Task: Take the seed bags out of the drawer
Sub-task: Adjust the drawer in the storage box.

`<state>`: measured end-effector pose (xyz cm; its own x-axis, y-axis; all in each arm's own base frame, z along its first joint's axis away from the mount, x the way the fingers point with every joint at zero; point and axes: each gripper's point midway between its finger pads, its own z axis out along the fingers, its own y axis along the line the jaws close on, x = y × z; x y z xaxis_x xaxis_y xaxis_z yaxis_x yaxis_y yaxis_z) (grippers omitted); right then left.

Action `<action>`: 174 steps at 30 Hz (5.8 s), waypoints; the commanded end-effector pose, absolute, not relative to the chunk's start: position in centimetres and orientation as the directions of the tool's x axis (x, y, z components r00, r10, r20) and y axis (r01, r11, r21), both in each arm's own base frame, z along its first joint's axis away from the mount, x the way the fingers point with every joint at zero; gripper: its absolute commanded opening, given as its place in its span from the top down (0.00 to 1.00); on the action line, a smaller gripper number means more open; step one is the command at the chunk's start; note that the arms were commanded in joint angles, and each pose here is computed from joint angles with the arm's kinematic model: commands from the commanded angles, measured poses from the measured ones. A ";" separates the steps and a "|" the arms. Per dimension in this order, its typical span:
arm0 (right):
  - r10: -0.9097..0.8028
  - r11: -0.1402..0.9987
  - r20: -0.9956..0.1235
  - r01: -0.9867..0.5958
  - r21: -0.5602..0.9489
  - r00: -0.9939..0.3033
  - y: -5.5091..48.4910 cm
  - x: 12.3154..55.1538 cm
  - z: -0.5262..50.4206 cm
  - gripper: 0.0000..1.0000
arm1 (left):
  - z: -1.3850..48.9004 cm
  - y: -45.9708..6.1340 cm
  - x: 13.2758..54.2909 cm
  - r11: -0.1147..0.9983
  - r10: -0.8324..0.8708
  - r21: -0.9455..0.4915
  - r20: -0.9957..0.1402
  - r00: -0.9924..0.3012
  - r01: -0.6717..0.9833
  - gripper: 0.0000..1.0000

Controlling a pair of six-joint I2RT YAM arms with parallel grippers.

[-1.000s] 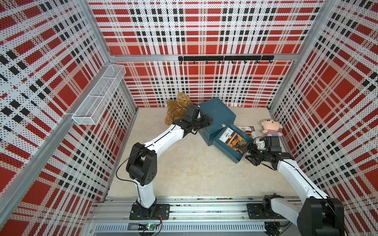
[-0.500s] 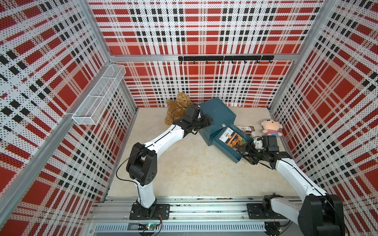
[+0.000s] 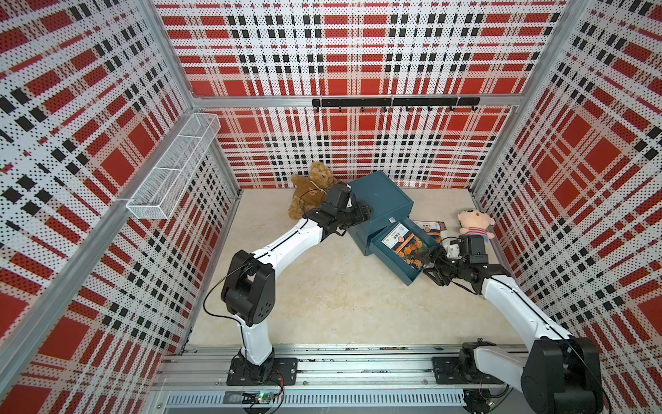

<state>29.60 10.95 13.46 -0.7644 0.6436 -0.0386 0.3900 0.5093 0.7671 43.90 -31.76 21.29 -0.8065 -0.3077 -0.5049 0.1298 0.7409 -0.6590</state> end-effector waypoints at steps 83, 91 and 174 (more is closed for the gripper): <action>-0.057 0.964 -0.551 -0.189 0.186 -0.833 14.1 41.3 16.5 0.18 | 22.3 -34.0 42.8 0.747 -0.262 -0.656 -0.441 -0.859 0.109 0.21; -0.155 0.971 -0.557 -0.228 0.065 -0.816 14.0 41.2 14.4 0.13 | 19.2 -33.9 42.7 0.771 -0.240 -0.632 -0.406 -0.882 0.081 0.22; 0.576 0.724 -0.123 0.434 0.537 -0.808 11.2 37.8 14.0 0.67 | 15.7 -30.8 42.9 0.793 -0.268 -0.609 -0.392 -0.880 0.030 0.24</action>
<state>37.78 10.83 13.87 -0.7927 0.5962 -0.1274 0.4496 0.7128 0.5382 44.86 -32.22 21.33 -0.8179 -0.3192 -0.4787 0.1219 0.7170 -0.6863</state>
